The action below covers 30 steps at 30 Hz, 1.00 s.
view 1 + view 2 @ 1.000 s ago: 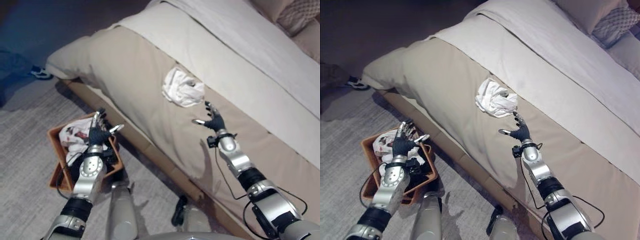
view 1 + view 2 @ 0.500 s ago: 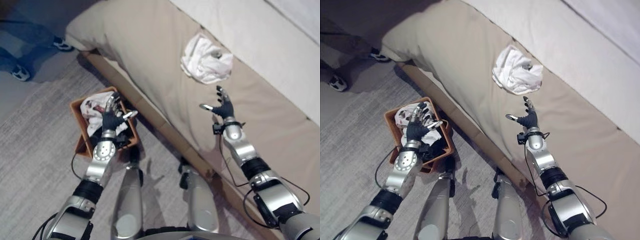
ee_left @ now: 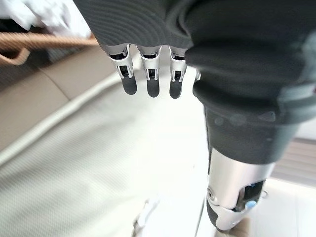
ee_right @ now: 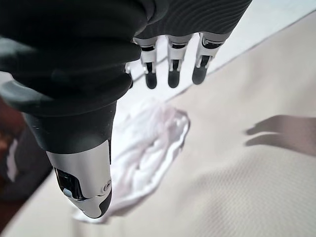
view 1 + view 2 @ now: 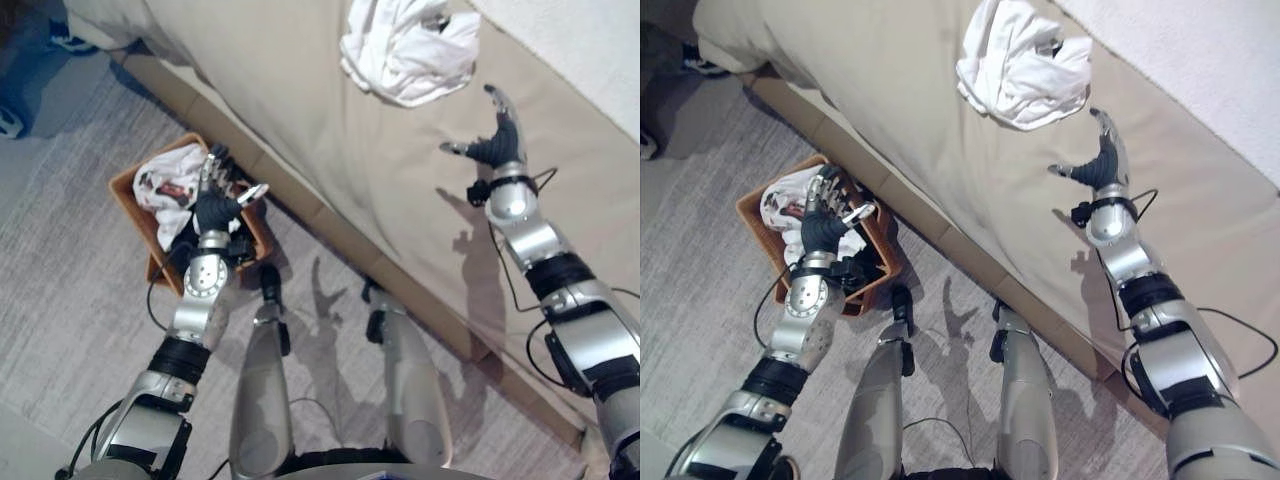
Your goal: Pick up clothes into the bucket
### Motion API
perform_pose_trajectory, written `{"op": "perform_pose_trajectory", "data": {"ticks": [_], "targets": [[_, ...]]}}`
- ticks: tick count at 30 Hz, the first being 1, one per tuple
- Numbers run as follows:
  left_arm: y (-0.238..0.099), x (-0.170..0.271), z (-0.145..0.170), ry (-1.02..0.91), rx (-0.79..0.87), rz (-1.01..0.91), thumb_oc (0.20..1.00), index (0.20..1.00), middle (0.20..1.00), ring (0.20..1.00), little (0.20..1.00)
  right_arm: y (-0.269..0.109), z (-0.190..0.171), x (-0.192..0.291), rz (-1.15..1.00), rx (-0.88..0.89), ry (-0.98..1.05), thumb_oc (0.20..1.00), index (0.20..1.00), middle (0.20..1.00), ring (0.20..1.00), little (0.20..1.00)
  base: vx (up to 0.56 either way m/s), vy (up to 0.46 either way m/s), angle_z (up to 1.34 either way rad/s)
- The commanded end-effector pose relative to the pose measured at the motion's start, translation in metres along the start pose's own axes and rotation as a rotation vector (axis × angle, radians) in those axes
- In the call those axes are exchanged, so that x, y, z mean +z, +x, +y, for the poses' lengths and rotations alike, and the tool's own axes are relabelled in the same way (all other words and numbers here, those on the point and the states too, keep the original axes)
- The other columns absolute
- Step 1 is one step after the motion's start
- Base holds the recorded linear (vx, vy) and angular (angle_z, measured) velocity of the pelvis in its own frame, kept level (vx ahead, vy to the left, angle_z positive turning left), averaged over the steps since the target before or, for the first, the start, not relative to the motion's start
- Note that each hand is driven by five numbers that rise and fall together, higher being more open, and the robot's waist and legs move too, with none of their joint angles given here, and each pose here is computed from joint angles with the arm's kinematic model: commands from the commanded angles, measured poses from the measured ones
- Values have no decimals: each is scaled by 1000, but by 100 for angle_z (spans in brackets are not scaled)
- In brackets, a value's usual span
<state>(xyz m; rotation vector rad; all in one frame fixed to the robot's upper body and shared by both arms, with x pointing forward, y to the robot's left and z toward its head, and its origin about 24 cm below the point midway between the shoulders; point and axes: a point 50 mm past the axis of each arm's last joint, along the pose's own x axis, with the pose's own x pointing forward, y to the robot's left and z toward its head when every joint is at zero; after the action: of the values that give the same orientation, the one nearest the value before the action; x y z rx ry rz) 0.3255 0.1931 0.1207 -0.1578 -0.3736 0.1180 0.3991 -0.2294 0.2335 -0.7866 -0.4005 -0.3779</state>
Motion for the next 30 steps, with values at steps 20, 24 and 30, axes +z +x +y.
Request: {"op": "perform_pose_trajectory", "data": {"ticks": [20, 24, 30], "targets": [[-31, 6, 33, 4, 61, -43, 1000, 1000, 1000, 1000, 1000, 50, -102, 51, -140, -283, -422, 1000, 1000, 1000, 1000, 1000, 61, -66, 12], [-32, 6, 37, 20, 87, -44, 1000, 1000, 1000, 1000, 1000, 52, -110, 66, -201, -333, -432, 1000, 1000, 1000, 1000, 1000, 26, 3, 6], [-35, 3, 40, 16, 105, -26, 1000, 1000, 1000, 1000, 1000, 57, -116, 74, -185, -354, -418, 1000, 1000, 1000, 1000, 1000, 19, 4, 4]]}}
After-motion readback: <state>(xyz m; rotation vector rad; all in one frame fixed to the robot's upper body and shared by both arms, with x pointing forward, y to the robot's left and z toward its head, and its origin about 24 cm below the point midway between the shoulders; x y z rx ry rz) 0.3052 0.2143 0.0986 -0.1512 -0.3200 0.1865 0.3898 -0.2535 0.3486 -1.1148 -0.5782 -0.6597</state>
